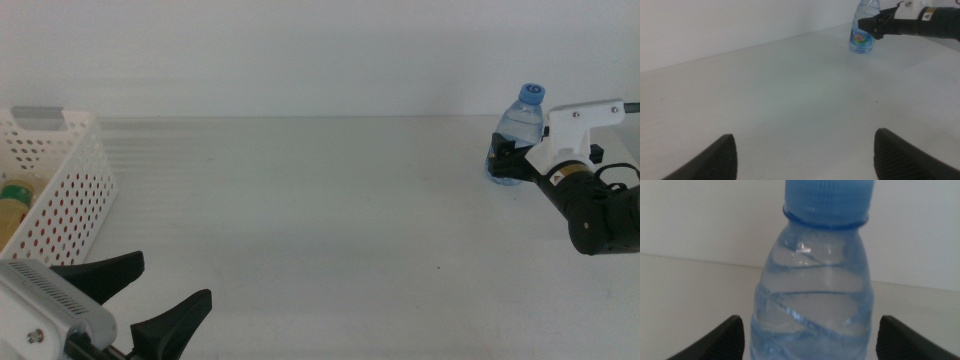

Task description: Use arms to grab the bottles and put them into the dustbin to the left of the table.

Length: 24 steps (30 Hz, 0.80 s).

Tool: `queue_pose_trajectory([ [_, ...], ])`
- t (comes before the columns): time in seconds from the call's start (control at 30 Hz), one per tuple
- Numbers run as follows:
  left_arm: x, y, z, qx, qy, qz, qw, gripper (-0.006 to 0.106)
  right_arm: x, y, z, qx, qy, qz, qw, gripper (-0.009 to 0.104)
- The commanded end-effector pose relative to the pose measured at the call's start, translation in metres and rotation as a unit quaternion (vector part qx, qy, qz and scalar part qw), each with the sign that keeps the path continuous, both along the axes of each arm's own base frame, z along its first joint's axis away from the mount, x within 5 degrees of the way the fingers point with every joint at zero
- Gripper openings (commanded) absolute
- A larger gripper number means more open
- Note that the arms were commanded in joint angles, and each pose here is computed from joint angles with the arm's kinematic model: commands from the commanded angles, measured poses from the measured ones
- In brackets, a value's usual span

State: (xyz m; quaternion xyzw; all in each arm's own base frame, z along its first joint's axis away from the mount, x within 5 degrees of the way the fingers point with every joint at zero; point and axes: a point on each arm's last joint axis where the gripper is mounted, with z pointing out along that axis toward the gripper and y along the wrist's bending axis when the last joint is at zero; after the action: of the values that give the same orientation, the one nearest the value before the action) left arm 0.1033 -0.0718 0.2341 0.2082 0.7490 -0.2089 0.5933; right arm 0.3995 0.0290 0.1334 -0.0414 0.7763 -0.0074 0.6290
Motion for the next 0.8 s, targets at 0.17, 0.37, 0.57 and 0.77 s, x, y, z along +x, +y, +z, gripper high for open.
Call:
queue_pose_trajectory([
  [0.17,0.002,-0.002,0.016,-0.038,-0.04,-0.002,0.998,0.09,0.022,-0.001,0.026,-0.002,-0.082,-0.003,0.997,0.096],
  [0.37,0.002,-0.002,0.016,-0.038,-0.04,-0.002,0.998,0.09,0.024,-0.001,0.024,-0.001,-0.088,-0.002,0.996,0.083],
  [0.57,0.002,-0.002,0.016,-0.038,-0.04,-0.002,0.998,0.09,0.024,0.003,0.024,0.002,-0.088,0.017,0.996,0.017],
  [0.77,0.002,-0.002,0.016,-0.038,-0.04,-0.002,0.998,0.09,0.02,0.025,0.039,-0.014,-0.105,0.096,0.99,0.0],
])
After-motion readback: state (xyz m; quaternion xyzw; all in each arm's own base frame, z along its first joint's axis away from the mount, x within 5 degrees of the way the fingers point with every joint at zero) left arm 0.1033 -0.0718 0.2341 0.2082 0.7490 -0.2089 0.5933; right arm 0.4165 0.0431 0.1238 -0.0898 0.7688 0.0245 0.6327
